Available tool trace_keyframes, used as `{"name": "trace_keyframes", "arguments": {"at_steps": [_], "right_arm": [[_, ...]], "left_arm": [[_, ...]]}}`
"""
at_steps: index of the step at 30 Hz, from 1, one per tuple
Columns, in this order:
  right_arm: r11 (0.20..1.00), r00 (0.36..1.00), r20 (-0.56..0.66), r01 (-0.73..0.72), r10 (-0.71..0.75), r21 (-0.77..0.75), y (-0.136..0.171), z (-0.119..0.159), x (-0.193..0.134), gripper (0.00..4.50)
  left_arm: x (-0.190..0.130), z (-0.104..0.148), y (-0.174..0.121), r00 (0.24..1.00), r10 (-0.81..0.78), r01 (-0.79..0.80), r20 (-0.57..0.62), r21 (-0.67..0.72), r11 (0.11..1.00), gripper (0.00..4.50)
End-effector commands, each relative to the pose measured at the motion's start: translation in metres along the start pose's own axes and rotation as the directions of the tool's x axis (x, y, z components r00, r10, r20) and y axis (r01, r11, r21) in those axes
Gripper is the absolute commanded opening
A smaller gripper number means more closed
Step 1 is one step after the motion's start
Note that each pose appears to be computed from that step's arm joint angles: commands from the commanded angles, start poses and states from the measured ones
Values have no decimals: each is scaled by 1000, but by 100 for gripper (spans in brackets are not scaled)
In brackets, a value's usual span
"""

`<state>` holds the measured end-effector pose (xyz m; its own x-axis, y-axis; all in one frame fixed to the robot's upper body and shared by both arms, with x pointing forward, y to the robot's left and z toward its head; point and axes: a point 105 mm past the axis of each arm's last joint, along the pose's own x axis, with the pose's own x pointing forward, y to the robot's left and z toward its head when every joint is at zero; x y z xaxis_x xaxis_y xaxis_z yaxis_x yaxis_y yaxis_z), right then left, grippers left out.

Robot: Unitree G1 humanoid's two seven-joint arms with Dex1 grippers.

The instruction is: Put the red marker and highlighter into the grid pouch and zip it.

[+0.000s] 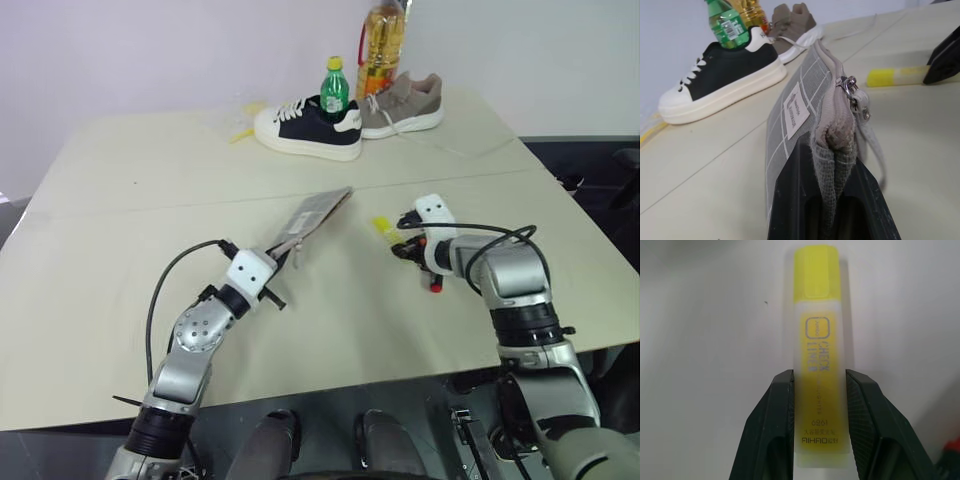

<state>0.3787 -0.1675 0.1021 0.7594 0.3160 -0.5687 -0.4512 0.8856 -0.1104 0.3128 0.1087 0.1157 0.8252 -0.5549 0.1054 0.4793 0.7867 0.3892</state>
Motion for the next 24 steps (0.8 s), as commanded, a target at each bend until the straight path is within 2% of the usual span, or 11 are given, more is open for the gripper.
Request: {"name": "trace_keyframes", "arguments": {"at_steps": [1, 3, 6, 10, 24], "right_arm": [[936, 972, 233, 51, 35, -349, 7, 44, -15, 85], [886, 948, 303, 57, 96, -460, 14, 57, -22, 85], [842, 914, 373, 70, 160, -535, 19, 73, -31, 85], [832, 885, 419, 69, 204, -551, 26, 84, -35, 85], [798, 885, 382, 21, 265, -602, 46, 81, -27, 85]], "left_arm": [[-2, 14, 14, 997, 52, -52, 60, -7, 999, 0], [-4, 13, 18, 997, 56, -56, 59, -9, 998, 0], [-6, 12, 21, 997, 52, -52, 58, -9, 999, 0], [-6, 14, 21, 997, 42, -42, 61, -14, 999, 0], [-5, 16, 7, 997, -27, 28, 70, -7, 1000, 0]]}}
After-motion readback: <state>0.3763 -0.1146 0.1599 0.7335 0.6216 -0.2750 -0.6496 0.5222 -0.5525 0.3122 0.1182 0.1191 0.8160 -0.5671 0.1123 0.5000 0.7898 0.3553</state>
